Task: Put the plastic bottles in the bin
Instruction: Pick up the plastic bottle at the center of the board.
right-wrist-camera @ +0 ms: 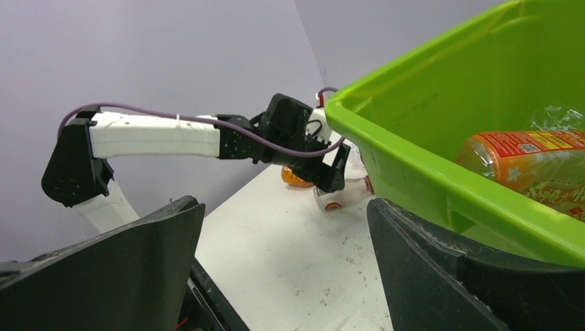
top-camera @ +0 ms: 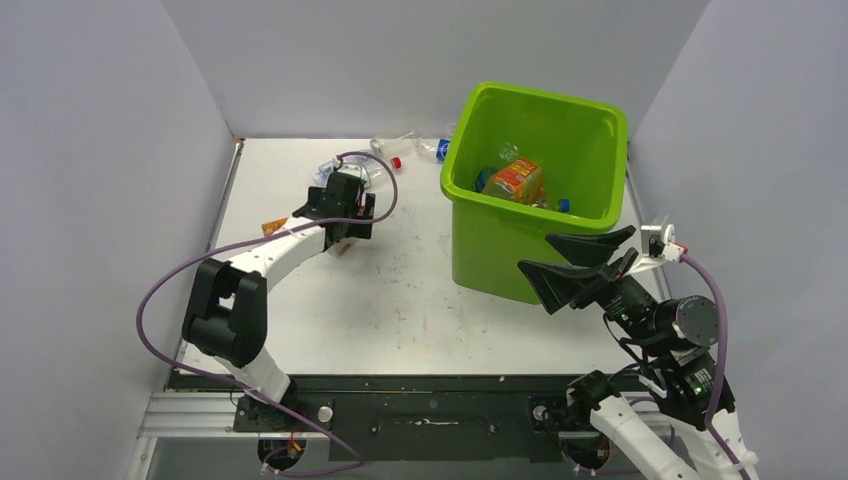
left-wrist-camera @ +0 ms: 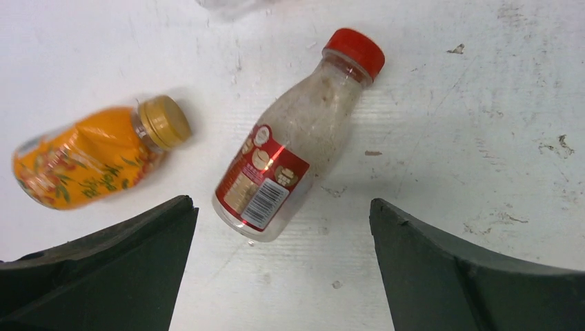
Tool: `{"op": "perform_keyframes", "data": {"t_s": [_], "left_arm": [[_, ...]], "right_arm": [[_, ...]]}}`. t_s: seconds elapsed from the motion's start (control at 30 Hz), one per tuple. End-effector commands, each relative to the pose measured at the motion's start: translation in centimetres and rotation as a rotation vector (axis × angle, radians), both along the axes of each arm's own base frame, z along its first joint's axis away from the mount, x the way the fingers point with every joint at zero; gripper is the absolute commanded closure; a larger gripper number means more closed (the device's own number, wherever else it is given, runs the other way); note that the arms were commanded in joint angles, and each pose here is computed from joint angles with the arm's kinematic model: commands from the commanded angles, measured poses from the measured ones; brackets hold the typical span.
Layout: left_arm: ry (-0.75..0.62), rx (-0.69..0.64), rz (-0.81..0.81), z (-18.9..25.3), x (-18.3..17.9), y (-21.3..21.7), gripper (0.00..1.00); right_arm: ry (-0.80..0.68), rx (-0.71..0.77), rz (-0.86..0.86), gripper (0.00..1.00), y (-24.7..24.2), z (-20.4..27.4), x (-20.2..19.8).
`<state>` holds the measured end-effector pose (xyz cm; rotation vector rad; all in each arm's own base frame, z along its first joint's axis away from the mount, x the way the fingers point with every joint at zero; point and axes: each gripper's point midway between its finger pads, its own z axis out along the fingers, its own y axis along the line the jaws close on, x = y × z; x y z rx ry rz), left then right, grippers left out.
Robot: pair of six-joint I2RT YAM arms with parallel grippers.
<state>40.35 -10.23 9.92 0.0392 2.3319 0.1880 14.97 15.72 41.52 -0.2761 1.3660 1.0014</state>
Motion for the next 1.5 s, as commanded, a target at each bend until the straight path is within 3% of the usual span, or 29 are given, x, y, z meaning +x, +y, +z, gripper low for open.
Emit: {"op": "perform_keyframes", "data": {"t_s": [0.0,0.1,0.53,0.67,0.8,0.9,1.0,1.07,1.2,1.4,1.47], "left_arm": [[0.033,0.101,-0.176,1.7,1.9,-0.2,0.04],[0.103,0.161,-0.205,-0.1,2.1,0.2,0.04],[0.217,0.112,-0.178,-5.5,3.2,0.0,0.01],[0.263,0.038,-0.166,-7.2,2.5,-0.6,0.18],[0.293,0.015,-0.155,-8.8,1.6,-0.7,0.27],[0.281,-0.005,-0.141,-8.2,1.5,-0.8,0.43],[0.202,-0.055,-0.101,-5.2,2.1,-1.2,0.6],[0.074,-0.093,-0.05,-0.5,2.6,-0.8,0.67],[-0.254,-0.232,-0.039,10.1,1.6,-0.6,0.69],[-0.693,-0.501,-0.285,24.6,-4.6,-3.1,0.81],[-0.771,-0.582,-0.452,26.0,-8.1,-4.9,0.83]], "right_arm": [[-0.031,-0.018,-0.027,0.09,-0.5,0.6,0.0],[-0.024,-0.03,-0.016,0.09,-0.3,0.7,-0.1],[-0.042,0.013,0.025,0.09,-0.2,2.6,-1.3],[-0.032,0.021,0.031,0.09,-0.1,2.4,-1.3],[-0.028,0.042,0.023,0.09,-0.4,2.5,-1.6],[-0.018,0.057,0.014,0.09,-0.7,2.2,-1.6],[-0.014,0.065,0.004,0.09,-0.9,2.2,-1.6],[-0.02,0.063,0.001,0.09,-1.0,2.5,-1.6],[-0.047,0.032,0.005,0.09,-0.8,4.2,-1.4],[-0.089,0.032,0.088,0.09,1.2,8.0,-0.7],[-0.123,0.049,0.136,0.09,2.2,9.6,-0.3]]}}
